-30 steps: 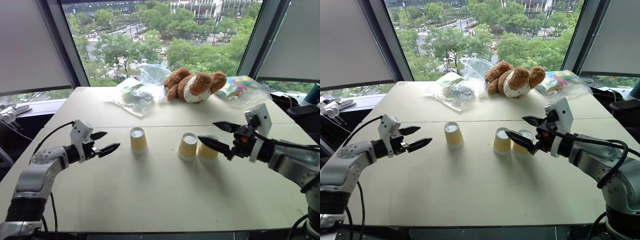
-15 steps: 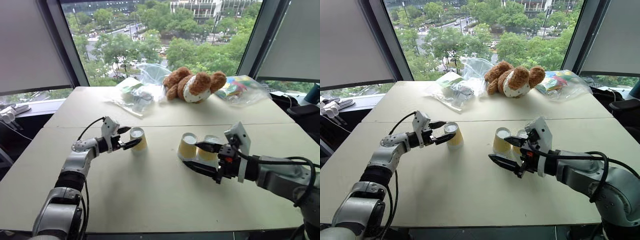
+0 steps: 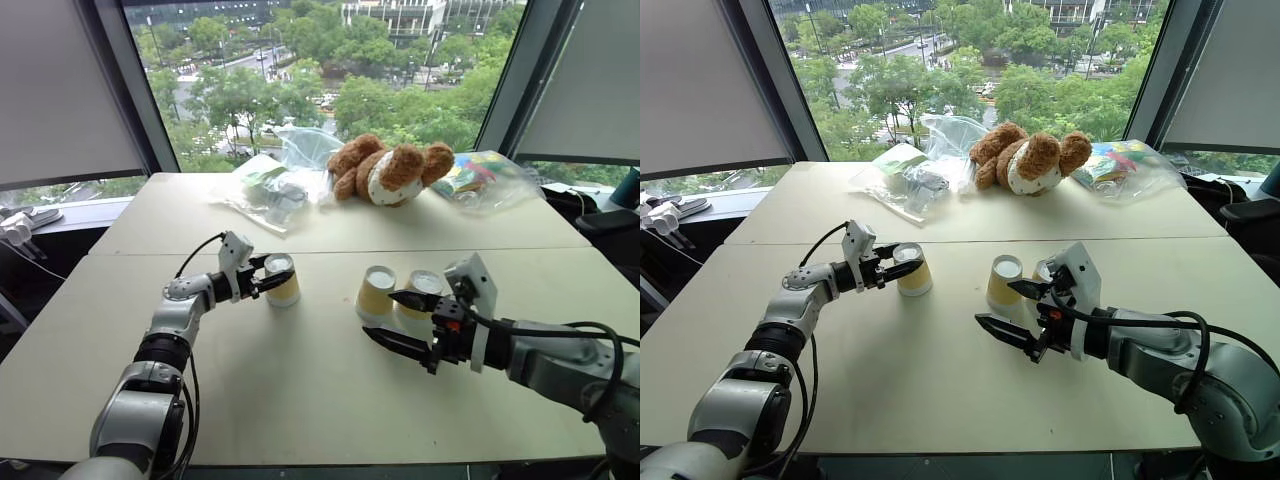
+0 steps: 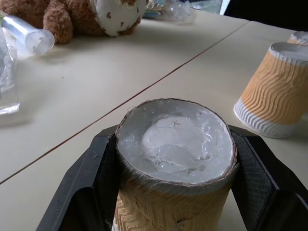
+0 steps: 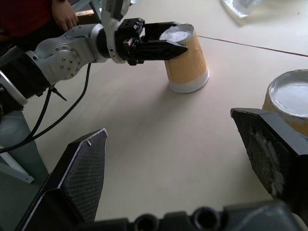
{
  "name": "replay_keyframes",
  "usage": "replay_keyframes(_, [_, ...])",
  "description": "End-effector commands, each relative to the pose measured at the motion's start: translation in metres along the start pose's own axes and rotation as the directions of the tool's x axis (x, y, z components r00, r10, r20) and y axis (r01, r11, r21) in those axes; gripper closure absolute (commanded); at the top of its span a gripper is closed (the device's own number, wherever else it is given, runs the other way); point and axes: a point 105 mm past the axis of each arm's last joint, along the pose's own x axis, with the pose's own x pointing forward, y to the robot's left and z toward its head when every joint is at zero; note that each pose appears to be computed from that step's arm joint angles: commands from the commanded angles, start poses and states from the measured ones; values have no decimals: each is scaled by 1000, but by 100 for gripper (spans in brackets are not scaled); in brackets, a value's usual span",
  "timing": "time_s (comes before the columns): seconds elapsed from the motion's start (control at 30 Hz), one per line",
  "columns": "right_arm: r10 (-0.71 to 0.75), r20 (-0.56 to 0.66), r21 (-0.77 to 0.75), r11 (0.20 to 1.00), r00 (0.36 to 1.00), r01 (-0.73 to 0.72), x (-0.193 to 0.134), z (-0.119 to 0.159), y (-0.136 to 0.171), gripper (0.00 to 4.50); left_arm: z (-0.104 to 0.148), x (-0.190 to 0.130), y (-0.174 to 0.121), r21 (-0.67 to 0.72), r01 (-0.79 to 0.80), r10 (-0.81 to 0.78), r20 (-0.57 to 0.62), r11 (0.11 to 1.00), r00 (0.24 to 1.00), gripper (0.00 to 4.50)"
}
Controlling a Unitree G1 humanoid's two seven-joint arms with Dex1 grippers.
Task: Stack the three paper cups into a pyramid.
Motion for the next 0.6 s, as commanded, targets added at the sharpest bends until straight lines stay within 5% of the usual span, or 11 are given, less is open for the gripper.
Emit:
replay_keyframes(0.03, [-12,5,-33,999,1000,12,-8,2,0,0,70,15,-10,115,72,-88,138,991,987,199])
replay_keyframes(0.27, [-121,1,-36,992,993,120,-34,7,-23,0,132,73,-66,175,351,-378,157,920,912,199])
replay_keyframes(0.6, [-214,21,-26,976,977,214,-42,-2,-22,0,142,122,-118,175,524,-549,151,834,822,199])
